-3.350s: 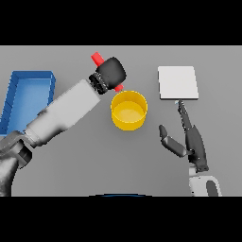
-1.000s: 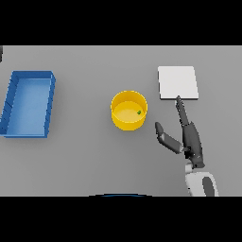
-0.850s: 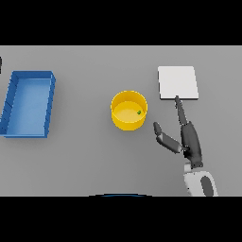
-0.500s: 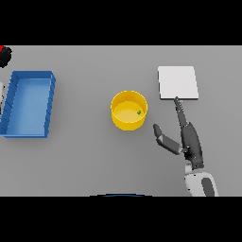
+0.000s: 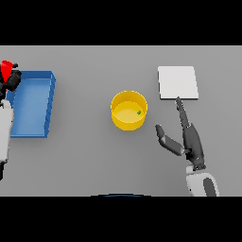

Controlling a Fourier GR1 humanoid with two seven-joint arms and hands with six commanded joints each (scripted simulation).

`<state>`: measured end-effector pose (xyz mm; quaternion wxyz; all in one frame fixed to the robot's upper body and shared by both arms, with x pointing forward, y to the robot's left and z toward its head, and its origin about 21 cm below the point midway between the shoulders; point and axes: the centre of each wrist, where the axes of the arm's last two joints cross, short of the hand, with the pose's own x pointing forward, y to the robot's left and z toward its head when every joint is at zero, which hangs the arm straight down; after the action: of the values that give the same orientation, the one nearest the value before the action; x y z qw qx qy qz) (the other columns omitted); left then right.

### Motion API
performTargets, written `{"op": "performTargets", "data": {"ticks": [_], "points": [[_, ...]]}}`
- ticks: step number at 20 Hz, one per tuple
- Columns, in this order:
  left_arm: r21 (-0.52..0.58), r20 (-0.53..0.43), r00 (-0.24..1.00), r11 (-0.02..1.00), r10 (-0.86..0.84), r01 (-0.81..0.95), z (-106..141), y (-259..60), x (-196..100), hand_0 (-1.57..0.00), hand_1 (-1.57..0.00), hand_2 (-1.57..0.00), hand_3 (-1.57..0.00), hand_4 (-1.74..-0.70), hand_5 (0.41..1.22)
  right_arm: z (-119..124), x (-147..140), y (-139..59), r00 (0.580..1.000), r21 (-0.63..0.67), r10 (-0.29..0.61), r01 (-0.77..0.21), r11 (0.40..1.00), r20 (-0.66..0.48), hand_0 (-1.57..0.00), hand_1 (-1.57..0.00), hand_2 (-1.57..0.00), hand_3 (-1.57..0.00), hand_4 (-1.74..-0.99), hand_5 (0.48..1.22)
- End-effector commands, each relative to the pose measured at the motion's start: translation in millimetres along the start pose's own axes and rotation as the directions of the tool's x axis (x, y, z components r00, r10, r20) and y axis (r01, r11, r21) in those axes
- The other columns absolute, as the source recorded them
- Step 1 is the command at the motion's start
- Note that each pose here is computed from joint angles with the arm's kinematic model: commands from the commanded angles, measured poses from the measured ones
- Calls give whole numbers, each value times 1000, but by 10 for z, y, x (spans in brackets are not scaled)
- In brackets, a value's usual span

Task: Pick up the red beaker and tilt it to pour out 1 green nut into yellow bowl. Pick up the yellow bowl and place it on the metallic measuring scale.

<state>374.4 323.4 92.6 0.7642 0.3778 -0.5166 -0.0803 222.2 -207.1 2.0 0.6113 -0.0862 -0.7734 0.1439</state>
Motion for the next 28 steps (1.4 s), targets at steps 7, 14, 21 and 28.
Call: {"op": "performTargets", "data": {"ticks": [7,14,21,28], "points": [[-13,8,996,996,-85,85,154,-1,-205,-1571,-1571,-1563,-1536,-1401,848,-17,2,33,1000,2,20,-20,1000,-17,1,1,1,1,-1017,635],[-86,16,989,985,-148,149,223,-30,-217,-617,-509,-522,-491,-889,666,2,-8,-42,1000,-8,3,-3,1000,-17,1,1,1,1,-1008,635],[-103,54,980,975,-191,196,152,-82,-314,-129,-106,-109,-102,-790,649,-7,3,-31,999,13,32,-31,999,-36,1,1,1,1,-1021,640],[-96,118,979,979,-169,180,226,-74,-220,-26,-21,-22,-21,-743,664,-474,253,-190,926,344,366,-376,860,94,1,1,1,1,-1094,677]]}}
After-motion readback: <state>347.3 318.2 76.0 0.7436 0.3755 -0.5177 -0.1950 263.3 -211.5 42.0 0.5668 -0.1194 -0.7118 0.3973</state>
